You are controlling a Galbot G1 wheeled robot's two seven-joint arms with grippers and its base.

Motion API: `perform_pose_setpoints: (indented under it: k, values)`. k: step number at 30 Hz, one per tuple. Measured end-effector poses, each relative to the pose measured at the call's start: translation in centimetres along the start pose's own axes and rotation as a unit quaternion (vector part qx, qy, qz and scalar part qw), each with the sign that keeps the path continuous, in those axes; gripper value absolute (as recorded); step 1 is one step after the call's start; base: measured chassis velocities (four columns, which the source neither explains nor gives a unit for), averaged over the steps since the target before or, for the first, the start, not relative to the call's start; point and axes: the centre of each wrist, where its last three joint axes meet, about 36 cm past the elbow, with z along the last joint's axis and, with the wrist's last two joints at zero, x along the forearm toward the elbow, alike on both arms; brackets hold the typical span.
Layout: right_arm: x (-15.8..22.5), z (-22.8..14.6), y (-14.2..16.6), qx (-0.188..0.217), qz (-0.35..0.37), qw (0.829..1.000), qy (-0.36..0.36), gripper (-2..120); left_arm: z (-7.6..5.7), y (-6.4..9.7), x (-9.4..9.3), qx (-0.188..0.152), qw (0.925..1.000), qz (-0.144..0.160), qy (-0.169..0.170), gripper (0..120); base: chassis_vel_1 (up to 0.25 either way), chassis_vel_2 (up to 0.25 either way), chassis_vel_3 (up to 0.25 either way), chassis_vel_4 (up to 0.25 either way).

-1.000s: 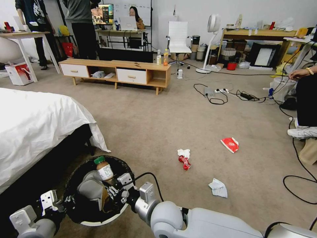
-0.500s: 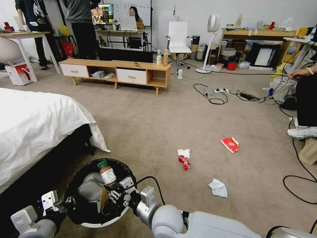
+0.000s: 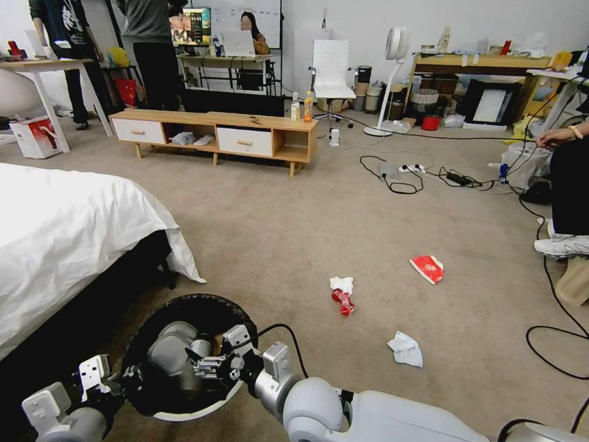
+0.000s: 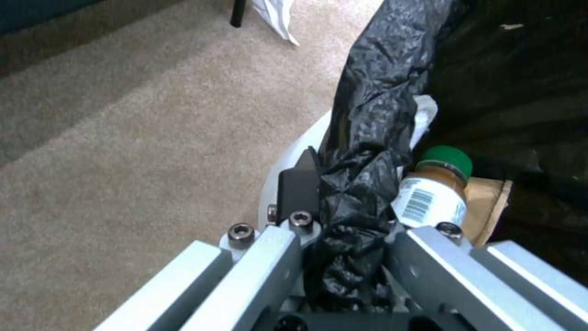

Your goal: Pick up the trash bin and place the garbage on the floor into it.

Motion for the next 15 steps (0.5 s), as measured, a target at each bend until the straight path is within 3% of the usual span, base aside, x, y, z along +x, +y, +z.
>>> perform_pose_setpoints:
  k: [8,11,12,15]
  values:
    - [0.8,-1.7,-0.6,-0.001,0.007,1.000,-0.020,100,0.0,0.0,0.1,0.000,1.0000,0.002,0.000,1,0.000,0.000,0.000,0.000]
    - [1.5,-3.5,-1.0,-0.001,0.011,0.999,-0.040,100,0.0,0.0,0.1,-0.001,1.0000,0.001,0.000,1,0.000,0.000,0.000,0.000]
    - [2.0,-5.4,-2.3,0.001,0.035,0.997,-0.062,100,-0.1,0.7,0.1,-0.007,0.9997,-0.022,-0.003,1,0.000,0.000,0.000,0.000]
    - [3.0,-8.0,-2.5,-0.003,0.032,0.995,-0.092,100,-0.1,0.6,0.1,-0.006,0.9999,-0.015,-0.001,1,0.000,0.000,0.000,0.000]
